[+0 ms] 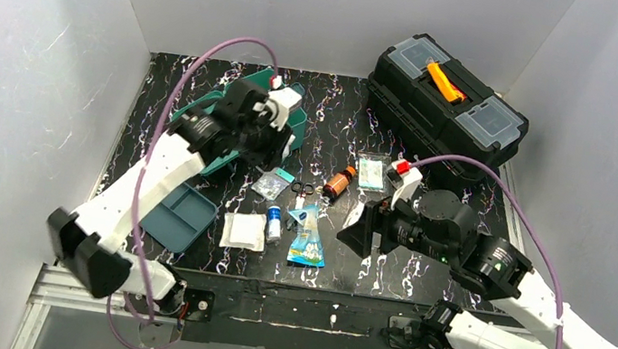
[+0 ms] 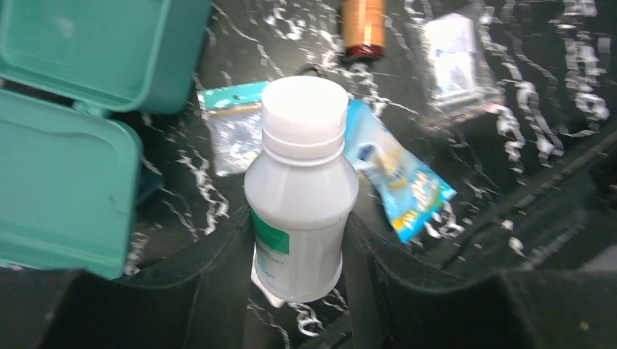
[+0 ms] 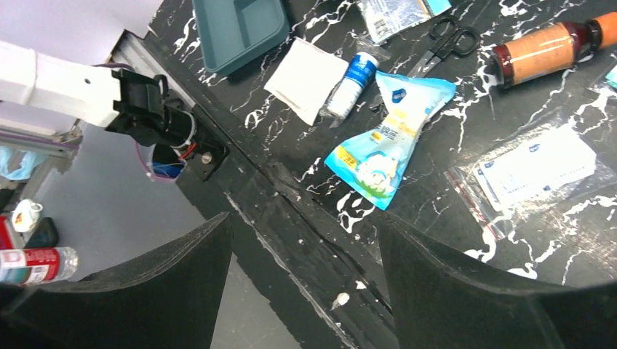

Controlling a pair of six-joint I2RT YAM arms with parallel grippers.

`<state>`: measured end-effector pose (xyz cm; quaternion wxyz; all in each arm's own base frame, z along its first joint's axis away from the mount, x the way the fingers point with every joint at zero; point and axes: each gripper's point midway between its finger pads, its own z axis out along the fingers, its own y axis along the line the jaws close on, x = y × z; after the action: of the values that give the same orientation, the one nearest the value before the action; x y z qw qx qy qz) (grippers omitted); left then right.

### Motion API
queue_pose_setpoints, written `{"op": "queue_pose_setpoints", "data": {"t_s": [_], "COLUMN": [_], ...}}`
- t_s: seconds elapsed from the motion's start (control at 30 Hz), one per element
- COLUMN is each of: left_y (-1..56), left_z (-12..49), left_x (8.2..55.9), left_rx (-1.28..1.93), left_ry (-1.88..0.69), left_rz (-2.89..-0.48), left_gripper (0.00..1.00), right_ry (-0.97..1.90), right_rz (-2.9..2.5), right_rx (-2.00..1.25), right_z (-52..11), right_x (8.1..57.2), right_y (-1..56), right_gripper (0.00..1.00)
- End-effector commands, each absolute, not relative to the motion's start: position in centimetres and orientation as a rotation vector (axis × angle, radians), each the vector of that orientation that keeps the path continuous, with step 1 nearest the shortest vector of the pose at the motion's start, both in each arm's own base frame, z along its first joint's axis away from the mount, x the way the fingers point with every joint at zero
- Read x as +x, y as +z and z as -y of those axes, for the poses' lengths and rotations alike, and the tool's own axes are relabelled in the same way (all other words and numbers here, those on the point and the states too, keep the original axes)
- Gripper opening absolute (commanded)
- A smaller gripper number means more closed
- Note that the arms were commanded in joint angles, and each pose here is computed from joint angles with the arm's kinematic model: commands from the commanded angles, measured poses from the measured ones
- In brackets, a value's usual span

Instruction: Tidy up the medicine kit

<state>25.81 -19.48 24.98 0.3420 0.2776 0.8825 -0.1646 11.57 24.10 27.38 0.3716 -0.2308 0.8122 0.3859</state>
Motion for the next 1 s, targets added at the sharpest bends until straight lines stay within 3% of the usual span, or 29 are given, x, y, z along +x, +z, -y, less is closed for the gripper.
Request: {"op": "queue_pose_setpoints", "data": {"t_s": [0.0, 0.3, 0.5, 0.97], "left_y": [26.3, 23.9, 21.2, 15.9], "left_z": [18.5, 16.9, 16.4, 18.3], "left_x": [31.5, 40.7, 44.0, 46.9], "left_rx": [0.774, 0.83, 0.823, 0.974], "left_ry": [-0.176, 0.106, 0.125, 0.029], "left_rz": [-2.217, -2.242, -2.264, -2.309], "left_gripper": [0.0, 0.0, 0.0, 0.0], "right_ry": [0.94, 0.959, 0.988, 1.005], "right_rz": [-2.017, -2.032, -2.009, -2.037], "right_rx": [-0.576, -0.631, -0.668, -0.696], "right_z": [-22.9, -22.4, -22.3, -22.3], "right_x": [12.1, 10.9, 10.3, 9.7], "right_y": [27.4, 25.4, 25.3, 23.7], "right_gripper": [0.8, 0.8, 0.79, 0.79]}}
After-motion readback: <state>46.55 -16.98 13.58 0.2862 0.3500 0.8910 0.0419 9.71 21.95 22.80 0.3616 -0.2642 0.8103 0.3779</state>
